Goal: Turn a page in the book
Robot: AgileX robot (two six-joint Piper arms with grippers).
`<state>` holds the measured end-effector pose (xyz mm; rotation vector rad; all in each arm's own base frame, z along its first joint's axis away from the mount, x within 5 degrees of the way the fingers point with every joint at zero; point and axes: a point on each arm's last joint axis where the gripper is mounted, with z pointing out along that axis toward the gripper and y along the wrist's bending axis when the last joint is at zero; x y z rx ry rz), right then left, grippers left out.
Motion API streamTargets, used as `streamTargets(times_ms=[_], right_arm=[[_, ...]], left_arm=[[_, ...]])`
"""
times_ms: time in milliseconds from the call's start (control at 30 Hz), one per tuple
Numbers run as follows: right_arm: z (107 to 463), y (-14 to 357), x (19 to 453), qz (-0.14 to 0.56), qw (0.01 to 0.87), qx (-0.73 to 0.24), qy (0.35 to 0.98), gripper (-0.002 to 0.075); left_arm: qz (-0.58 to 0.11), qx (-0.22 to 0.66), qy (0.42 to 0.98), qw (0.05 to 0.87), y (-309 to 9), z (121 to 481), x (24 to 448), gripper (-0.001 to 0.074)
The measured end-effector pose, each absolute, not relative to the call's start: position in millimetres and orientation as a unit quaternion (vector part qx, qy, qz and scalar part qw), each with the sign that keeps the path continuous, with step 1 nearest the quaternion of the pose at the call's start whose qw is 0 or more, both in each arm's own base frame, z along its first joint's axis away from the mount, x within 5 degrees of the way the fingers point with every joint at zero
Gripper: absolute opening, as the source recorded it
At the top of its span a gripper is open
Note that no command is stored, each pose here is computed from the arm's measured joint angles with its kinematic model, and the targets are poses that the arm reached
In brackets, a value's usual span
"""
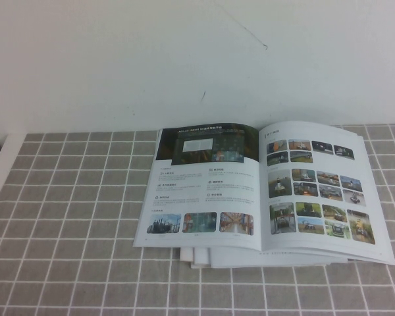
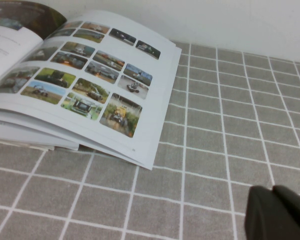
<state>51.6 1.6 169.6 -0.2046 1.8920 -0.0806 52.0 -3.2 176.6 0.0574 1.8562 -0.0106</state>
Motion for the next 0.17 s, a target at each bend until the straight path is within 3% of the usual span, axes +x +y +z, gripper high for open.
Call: streamTargets(times_ms=[167], right_arm=[[169.6,1.6,51.6,-0.034,0.580,-0.088,0.809,-0.0003]], left_arm=[[-0.005,0.025,0.800,0.599,-3.2,176.6,52.0,-0.0004]])
